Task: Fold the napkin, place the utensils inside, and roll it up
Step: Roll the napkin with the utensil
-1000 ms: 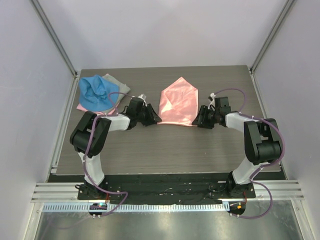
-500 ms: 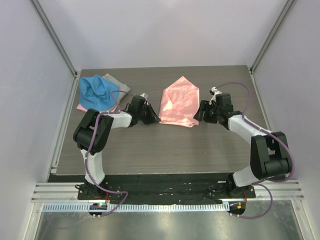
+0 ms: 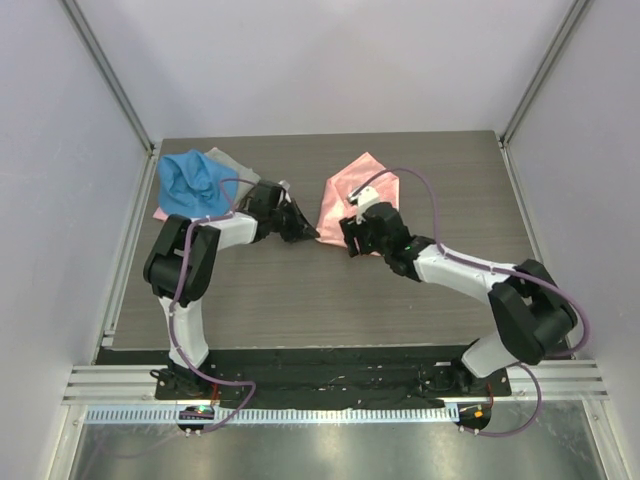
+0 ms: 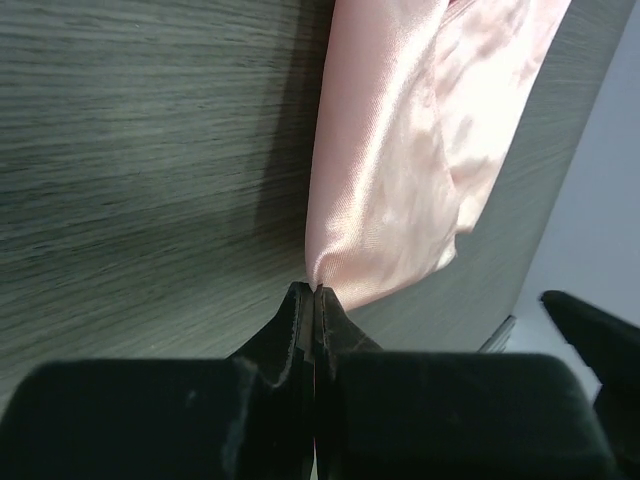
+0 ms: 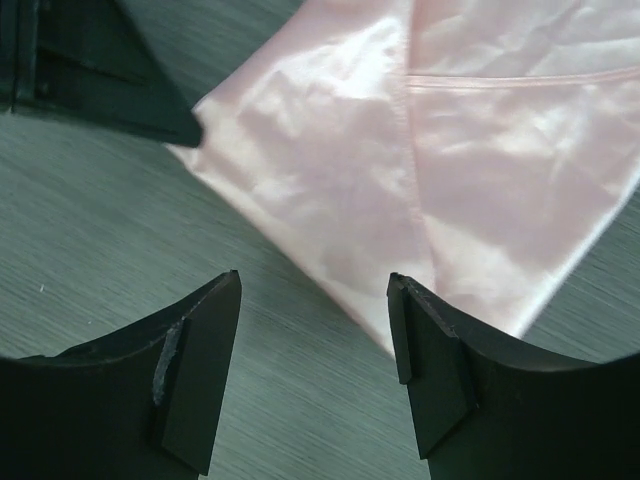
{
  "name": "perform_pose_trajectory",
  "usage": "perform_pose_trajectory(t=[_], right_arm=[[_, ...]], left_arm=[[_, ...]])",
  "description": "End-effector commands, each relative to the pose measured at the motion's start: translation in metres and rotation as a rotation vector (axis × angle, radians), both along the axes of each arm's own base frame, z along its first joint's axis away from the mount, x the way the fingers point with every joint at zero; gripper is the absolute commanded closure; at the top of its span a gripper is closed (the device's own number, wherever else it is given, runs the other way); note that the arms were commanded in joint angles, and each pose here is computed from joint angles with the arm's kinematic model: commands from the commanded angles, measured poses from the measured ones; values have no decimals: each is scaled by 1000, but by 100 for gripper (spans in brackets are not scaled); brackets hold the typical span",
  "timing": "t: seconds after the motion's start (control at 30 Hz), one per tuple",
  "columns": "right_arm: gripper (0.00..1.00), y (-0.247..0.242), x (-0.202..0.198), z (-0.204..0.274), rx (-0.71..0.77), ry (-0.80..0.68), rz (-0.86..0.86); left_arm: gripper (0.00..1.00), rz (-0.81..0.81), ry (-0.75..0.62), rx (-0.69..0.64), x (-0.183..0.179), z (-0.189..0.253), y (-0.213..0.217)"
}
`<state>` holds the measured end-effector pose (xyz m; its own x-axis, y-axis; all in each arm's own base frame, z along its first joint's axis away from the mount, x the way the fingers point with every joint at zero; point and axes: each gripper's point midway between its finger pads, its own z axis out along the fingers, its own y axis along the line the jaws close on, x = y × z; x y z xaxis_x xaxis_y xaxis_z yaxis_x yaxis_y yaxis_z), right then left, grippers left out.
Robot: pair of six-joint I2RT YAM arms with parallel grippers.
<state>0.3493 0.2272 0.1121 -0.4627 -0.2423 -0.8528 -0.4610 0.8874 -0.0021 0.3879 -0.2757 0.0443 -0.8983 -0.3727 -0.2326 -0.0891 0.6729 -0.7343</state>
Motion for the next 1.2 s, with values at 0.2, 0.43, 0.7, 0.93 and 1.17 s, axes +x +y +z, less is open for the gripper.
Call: perform_pose_trajectory(t=[0.2, 0.43, 0.7, 0.93, 1.17], right_arm=[[32, 78, 10, 5, -187, -248, 128], [32, 92, 19, -14, -359, -348, 76], [33, 73, 28, -46, -502, -365, -3], [36, 47, 21, -65, -592, -355, -62], [37, 23, 10, -66, -600, -338, -114]], left_arm=[[100, -20, 67, -114, 2, 20, 2], [100, -15, 84, -133, 1, 22, 7], [100, -1, 86, -141, 2, 25, 15], [100, 18, 92, -148, 5, 25, 24], [100, 36, 95, -147, 6, 24, 34]])
